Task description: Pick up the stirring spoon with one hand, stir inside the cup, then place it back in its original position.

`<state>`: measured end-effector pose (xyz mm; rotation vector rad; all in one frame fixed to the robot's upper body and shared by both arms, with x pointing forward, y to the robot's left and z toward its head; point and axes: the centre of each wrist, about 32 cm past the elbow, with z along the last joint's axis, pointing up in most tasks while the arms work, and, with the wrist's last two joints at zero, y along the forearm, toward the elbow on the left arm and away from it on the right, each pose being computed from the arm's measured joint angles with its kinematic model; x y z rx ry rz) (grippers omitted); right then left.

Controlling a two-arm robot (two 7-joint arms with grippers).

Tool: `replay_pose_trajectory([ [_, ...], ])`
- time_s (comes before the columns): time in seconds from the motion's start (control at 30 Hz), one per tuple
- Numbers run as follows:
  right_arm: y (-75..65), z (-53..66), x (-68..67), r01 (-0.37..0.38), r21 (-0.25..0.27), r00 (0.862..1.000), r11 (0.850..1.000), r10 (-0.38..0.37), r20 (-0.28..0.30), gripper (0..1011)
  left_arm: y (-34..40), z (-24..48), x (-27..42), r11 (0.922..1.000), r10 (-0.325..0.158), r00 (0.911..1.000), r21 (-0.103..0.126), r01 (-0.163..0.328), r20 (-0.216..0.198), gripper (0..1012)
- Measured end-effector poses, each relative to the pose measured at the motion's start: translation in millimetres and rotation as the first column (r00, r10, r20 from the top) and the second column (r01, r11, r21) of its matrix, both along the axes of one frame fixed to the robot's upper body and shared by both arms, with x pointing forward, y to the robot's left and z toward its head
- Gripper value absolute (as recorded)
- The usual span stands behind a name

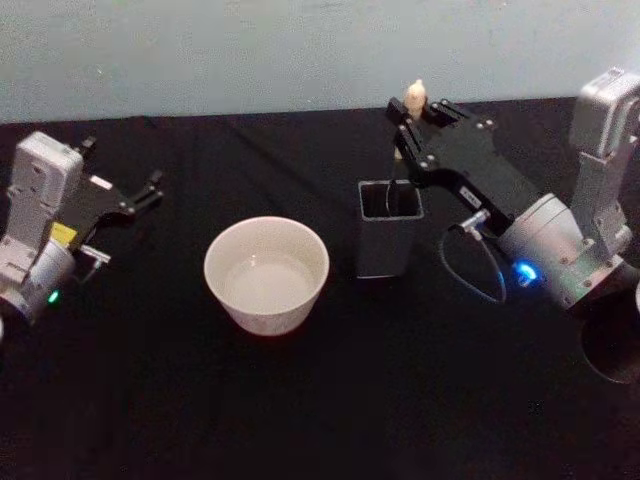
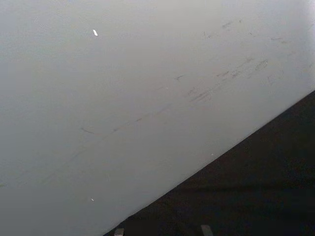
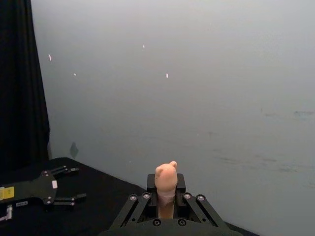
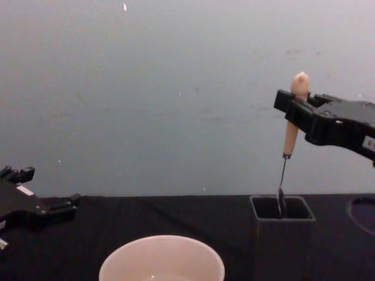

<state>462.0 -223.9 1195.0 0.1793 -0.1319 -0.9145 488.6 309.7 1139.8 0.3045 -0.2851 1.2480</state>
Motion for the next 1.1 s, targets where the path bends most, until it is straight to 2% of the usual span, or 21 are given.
replay_pose_trajectory([
  [0.43, 4.7, -5.8, 6.2, 0.005, -0.008, 1.0, 1.0, -0.006, -0.015, 214, 0.0, 0.0, 0.0, 1.0, 0.0, 1.0, 0.0, 0.0, 0.0, 1001],
  [0.83, 11.2, -20.8, 10.7, 0.035, -0.022, 0.997, 0.999, -0.036, -0.062, 214, 0.0, 0.0, 0.0, 1.0, 0.0, 1.0, 0.0, 0.0, 0.0, 1001],
  [1.1, 14.2, -31.7, 12.2, 0.054, -0.055, 0.994, 0.997, -0.059, -0.096, 214, 0.0, 0.0, 0.0, 1.0, 0.0, 1.0, 0.0, 0.0, 0.0, 1001],
])
